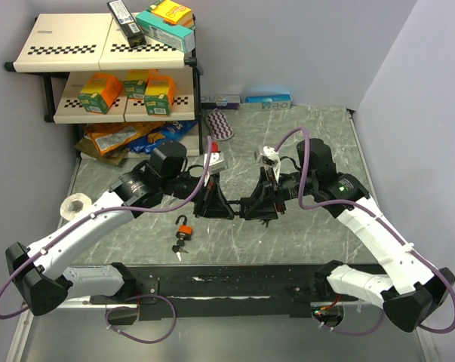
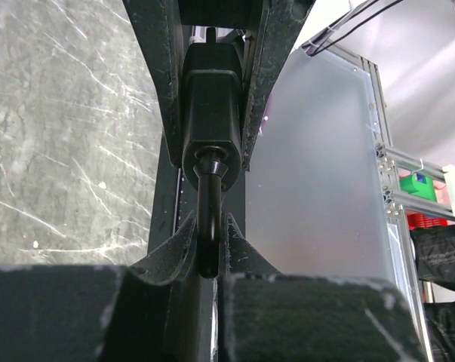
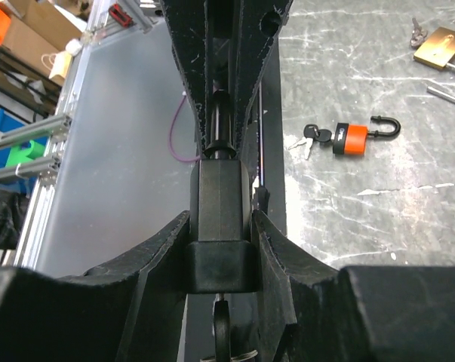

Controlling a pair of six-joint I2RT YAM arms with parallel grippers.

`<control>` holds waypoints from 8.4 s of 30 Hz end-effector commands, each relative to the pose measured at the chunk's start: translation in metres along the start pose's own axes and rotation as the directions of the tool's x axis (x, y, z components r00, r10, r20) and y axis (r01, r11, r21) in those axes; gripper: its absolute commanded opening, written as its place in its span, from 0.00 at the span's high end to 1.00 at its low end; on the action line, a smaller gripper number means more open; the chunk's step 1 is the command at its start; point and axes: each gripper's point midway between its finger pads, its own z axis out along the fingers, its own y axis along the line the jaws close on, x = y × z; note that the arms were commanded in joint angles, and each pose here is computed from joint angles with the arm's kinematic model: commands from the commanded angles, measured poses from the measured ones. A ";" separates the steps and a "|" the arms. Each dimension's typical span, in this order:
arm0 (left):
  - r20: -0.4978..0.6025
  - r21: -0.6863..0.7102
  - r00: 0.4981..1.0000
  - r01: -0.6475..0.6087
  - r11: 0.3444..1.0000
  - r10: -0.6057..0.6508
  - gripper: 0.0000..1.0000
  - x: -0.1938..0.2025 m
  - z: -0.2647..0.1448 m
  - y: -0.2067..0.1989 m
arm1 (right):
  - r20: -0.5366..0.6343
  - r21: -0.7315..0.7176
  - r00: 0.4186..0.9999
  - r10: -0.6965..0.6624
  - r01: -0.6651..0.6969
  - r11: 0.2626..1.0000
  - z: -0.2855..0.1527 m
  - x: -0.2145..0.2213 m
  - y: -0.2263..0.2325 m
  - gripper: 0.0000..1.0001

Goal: Lock with the key
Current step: Lock the lock, then place the key at the center of the board, then place the lock at the center of the board.

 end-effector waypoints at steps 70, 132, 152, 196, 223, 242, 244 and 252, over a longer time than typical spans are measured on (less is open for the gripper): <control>0.142 0.007 0.966 -0.217 0.976 0.214 0.99 -0.014 -0.035 0.019 | 0.049 0.063 0.982 -0.182 0.178 0.982 -0.027 -0.024 -0.027 0.35; 0.056 -0.352 0.998 0.021 0.936 -0.001 0.99 0.044 -0.043 0.130 | 0.188 0.654 0.902 0.388 -0.410 0.636 -0.126 0.029 -0.353 1.00; 0.029 -0.337 0.999 0.034 0.941 -0.026 0.99 0.057 -0.031 0.134 | 0.177 0.755 0.765 0.619 -0.509 0.413 -0.168 0.140 -0.359 1.00; -0.131 -0.010 0.865 0.487 0.874 -0.484 0.99 0.077 0.014 0.100 | -0.278 0.419 0.911 -0.304 0.400 0.815 -0.029 0.076 -0.142 0.00; -0.113 0.025 0.831 0.550 0.835 -0.544 0.99 0.075 0.014 0.098 | -0.378 0.315 0.815 -0.439 0.559 0.767 0.040 0.070 -0.132 0.38; 0.231 -0.265 0.883 0.460 0.847 -0.408 0.03 0.056 -0.070 0.154 | -0.200 0.676 0.975 0.098 0.065 0.734 -0.054 0.101 -0.199 1.00; 0.279 -0.323 0.873 0.477 0.817 -0.399 0.04 0.056 -0.084 0.166 | -0.117 0.750 0.964 0.240 -0.072 0.657 -0.069 0.111 -0.217 1.00; 0.283 -0.362 0.866 0.495 0.790 -0.413 0.04 0.055 -0.090 0.172 | 0.160 0.863 0.797 0.583 -0.400 0.309 -0.129 0.165 -0.272 1.00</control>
